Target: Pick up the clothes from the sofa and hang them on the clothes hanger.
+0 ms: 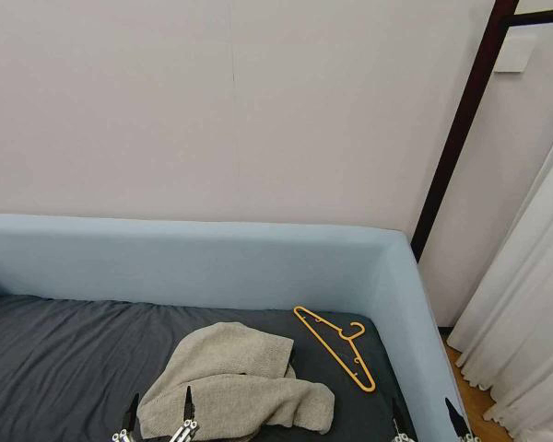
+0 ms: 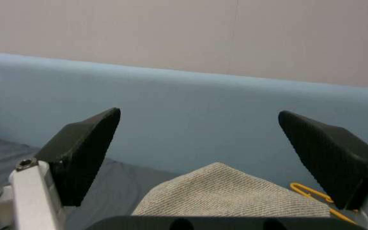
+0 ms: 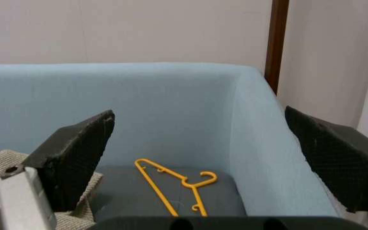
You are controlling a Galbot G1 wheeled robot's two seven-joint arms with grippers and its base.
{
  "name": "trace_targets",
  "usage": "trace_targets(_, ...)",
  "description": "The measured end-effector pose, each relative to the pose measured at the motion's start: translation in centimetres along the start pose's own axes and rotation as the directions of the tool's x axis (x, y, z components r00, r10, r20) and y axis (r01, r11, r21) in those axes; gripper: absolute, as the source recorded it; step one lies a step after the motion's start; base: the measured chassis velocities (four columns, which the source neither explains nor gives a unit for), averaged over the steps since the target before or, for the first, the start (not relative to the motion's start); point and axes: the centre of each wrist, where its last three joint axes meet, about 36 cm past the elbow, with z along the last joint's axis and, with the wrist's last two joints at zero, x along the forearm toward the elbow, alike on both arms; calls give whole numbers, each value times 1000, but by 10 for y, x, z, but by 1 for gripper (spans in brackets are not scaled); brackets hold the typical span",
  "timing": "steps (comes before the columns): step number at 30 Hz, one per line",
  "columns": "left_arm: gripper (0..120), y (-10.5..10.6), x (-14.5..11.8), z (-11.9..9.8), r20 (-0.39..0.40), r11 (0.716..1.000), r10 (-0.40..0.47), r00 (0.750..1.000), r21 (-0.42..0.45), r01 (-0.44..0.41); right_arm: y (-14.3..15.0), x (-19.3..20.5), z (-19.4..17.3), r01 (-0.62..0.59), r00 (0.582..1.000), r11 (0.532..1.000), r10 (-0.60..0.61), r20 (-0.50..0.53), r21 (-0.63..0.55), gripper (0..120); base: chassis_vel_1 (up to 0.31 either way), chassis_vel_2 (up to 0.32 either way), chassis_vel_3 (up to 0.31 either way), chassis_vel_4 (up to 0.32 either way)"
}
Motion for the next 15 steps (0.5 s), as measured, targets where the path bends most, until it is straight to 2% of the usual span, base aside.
trace_targets(15,98,3,5,7,-23,1000,-16,1000,-7,16,-8,-10,0,43,997,999,-44,-71,-14,100,0,0,0,0)
